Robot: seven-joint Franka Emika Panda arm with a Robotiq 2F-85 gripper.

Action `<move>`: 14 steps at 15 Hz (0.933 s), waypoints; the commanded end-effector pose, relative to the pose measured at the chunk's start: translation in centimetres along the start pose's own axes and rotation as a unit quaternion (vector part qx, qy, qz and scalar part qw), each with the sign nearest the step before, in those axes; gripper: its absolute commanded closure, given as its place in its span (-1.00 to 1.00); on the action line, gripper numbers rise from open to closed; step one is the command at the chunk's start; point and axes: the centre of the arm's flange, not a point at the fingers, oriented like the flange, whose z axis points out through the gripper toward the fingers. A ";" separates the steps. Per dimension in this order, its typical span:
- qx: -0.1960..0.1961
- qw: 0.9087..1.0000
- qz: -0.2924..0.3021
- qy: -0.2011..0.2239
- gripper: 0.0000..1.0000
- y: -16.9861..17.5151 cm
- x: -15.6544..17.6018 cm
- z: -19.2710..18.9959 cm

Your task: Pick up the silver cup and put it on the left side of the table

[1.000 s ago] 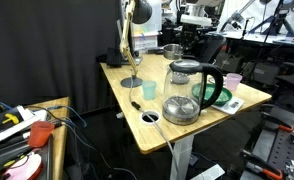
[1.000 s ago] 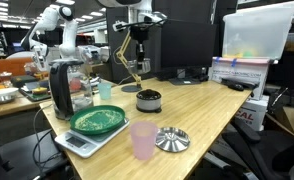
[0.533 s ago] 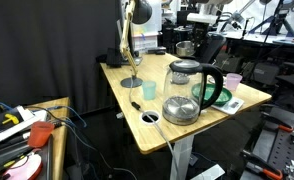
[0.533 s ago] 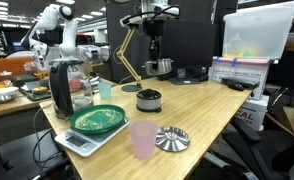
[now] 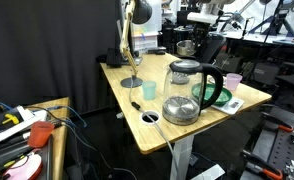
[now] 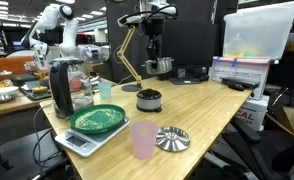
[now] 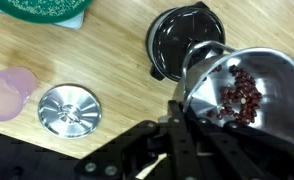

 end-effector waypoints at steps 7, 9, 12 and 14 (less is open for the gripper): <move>-0.034 0.979 0.199 0.004 0.97 0.5 5.7 4.6; -0.042 0.965 0.257 0.004 0.97 1.8 8.1 5.8; -0.056 0.952 0.302 -0.017 0.97 3.2 10.7 7.2; -0.065 0.950 0.304 -0.039 0.97 3.4 11.4 8.0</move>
